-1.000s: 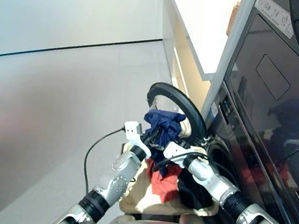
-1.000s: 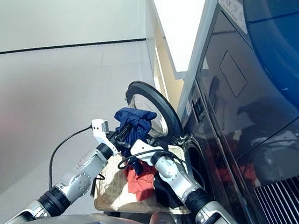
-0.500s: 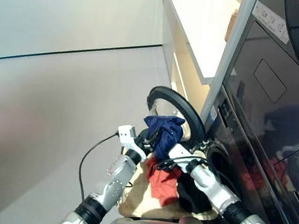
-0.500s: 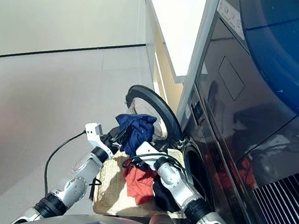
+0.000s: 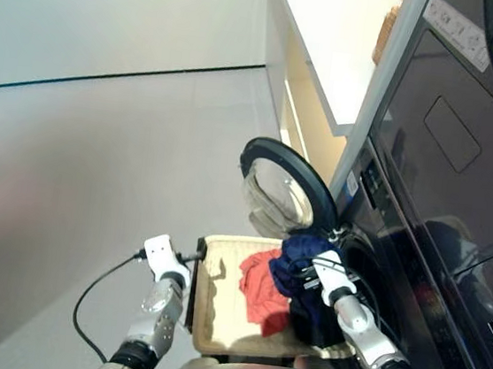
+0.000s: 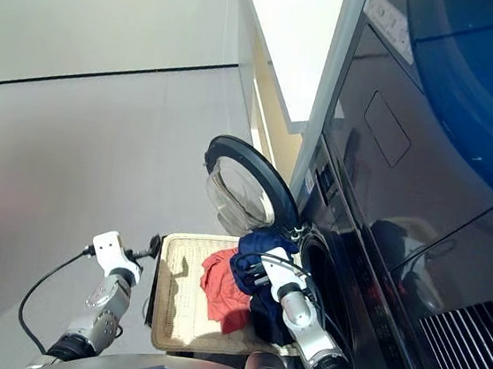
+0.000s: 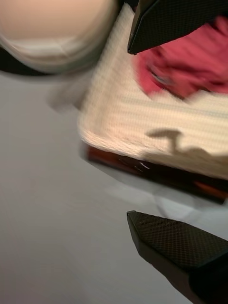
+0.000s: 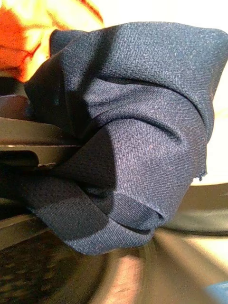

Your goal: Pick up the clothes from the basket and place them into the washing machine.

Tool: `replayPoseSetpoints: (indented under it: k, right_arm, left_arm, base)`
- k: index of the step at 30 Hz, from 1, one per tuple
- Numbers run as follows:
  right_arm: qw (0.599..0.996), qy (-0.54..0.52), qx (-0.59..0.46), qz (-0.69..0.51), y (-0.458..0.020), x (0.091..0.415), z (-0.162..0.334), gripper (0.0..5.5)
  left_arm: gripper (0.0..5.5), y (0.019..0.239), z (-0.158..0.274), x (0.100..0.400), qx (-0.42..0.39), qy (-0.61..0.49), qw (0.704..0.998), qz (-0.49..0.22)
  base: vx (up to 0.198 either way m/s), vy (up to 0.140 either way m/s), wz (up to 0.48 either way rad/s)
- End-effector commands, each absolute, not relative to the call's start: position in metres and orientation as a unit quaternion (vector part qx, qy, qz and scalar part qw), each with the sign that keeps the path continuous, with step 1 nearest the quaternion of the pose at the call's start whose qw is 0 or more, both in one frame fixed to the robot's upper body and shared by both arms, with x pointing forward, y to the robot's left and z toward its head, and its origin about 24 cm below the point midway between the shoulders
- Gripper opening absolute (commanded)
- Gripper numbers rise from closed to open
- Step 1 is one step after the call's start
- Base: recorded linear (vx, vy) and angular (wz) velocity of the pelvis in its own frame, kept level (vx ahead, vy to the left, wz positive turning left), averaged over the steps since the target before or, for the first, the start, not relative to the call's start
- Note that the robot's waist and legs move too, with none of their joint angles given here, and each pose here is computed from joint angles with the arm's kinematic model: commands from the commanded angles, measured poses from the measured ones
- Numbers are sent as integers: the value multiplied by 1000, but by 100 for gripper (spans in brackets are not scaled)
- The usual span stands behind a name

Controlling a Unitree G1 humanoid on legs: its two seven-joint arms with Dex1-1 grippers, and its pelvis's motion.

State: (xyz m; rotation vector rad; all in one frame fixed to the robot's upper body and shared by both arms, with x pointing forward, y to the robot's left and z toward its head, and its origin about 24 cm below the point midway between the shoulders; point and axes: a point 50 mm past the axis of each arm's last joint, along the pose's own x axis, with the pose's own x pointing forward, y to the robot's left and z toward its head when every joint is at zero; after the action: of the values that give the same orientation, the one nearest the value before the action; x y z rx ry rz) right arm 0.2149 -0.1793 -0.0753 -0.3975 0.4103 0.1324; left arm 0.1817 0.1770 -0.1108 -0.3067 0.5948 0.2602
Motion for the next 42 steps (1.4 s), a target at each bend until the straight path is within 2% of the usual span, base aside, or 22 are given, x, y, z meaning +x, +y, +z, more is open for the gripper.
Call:
replayPoseSetpoints:
  k: [1,8,12,14,25,29,30,31,33,37,42]
  right_arm:
    - [985,111,-135,13,-159,257,-42,0]
    - [991,56,-70,-102,-171,291,-12,0]
    - [985,30,-15,-171,-177,305,3,0]
    - [976,13,21,-215,-179,316,15,0]
    - [925,-56,156,-343,-220,362,82,0]
    - [880,-88,225,-408,-245,368,107,0]
    - [880,-88,226,-408,-245,368,107,0]
    - [855,-92,255,-443,-259,369,117,0]
    - [839,-96,261,-467,-276,367,123,0]
    - [804,-154,244,-520,-313,358,158,0]
    - [753,-240,164,-591,-361,332,213,0]
  left_arm:
    - [550,188,-93,215,-123,239,952,143]
    - [550,180,-77,237,-65,199,971,113]
    - [550,174,-69,248,-54,179,976,109]
    - [550,169,-56,258,-23,145,984,105]
    - [550,170,-23,281,-49,69,989,121]
    - [550,170,-12,285,-52,44,991,119]
    - [550,170,-12,285,-52,43,991,119]
    - [550,170,-13,285,-48,46,991,117]
    - [550,170,-12,287,-47,47,991,114]
    - [550,173,-10,287,-50,41,991,115]
    - [550,173,-13,285,-47,47,992,110]
  base:
    - [-112,43,-21]
    - [-121,50,-29]
    - [-66,20,63]
    - [-65,24,26]
    - [-14,7,36]
    - [56,-7,43]
    - [0,0,0]
    - [0,0,0]
    - [0,0,0]
    - [0,0,0]
    - [0,1,-39]
